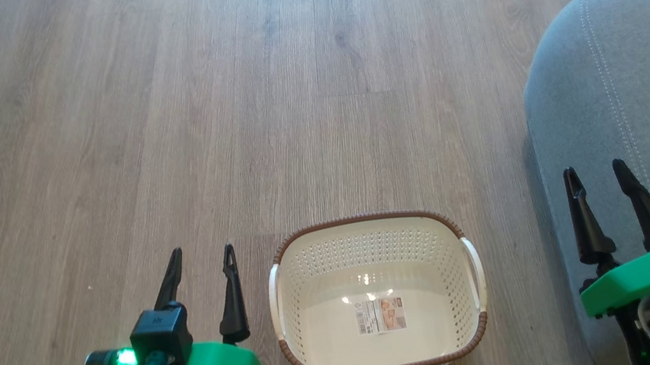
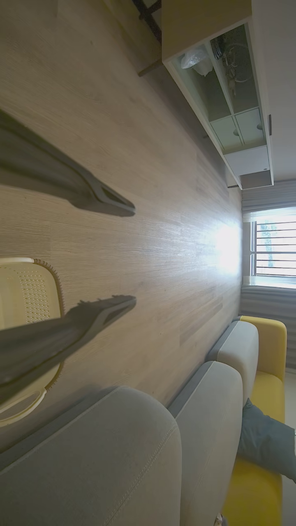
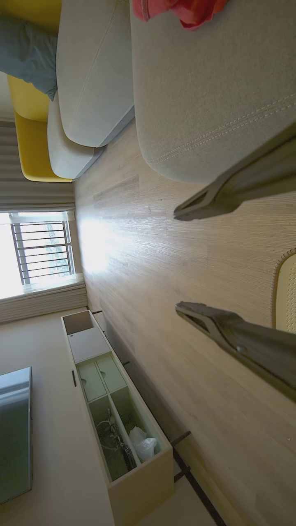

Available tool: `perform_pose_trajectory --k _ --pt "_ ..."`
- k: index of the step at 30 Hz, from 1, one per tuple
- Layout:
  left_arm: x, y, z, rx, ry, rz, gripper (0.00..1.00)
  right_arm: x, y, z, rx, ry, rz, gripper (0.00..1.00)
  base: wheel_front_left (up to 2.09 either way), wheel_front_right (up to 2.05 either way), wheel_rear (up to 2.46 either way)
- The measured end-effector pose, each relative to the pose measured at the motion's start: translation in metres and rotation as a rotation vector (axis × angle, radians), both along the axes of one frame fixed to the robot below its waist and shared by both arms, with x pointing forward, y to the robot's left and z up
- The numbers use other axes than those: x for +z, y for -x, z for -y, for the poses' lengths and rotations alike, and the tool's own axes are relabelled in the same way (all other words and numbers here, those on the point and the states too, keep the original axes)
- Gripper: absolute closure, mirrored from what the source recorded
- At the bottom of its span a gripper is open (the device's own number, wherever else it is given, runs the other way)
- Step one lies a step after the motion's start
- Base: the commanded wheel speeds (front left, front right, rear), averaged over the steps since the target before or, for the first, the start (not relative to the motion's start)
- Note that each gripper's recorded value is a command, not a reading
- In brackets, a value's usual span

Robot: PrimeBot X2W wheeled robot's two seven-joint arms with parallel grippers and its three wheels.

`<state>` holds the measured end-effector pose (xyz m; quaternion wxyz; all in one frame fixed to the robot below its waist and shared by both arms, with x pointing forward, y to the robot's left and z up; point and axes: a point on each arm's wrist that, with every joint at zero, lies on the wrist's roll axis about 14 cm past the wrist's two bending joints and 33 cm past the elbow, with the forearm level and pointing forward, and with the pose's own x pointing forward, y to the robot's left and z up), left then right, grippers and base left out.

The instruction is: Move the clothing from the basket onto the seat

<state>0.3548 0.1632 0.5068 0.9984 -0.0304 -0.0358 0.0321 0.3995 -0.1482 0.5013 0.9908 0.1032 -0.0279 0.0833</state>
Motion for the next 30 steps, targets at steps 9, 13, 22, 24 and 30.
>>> perform_pose_trajectory --k 9,13,22,24,30 --pt "-0.0020 -0.0017 0.0014 -0.005 0.001 -0.006 0.00 -0.0044 -0.0009 0.0006 -0.002 0.000 -0.013 0.00 0.00 0.00 0.00" --pt "-0.0027 -0.0020 0.0026 -0.013 0.017 -0.009 0.00 -0.0048 -0.0009 0.0010 -0.003 0.000 -0.014 0.00 0.00 0.00 0.00" --pt "-0.0066 -0.0014 0.0043 -0.026 0.039 -0.021 0.00 -0.0043 0.0003 0.0014 -0.004 0.000 -0.013 0.00 0.00 0.00 0.00" --pt "-0.0062 -0.0013 0.0043 -0.026 0.039 -0.020 0.00 -0.0039 0.0005 0.0013 -0.004 0.000 -0.012 0.00 0.00 0.00 0.00" --pt "-0.0062 -0.0012 0.0041 -0.024 0.058 -0.020 0.00 -0.0031 0.0009 0.0017 -0.004 0.001 -0.010 0.00 0.00 0.00 0.00"
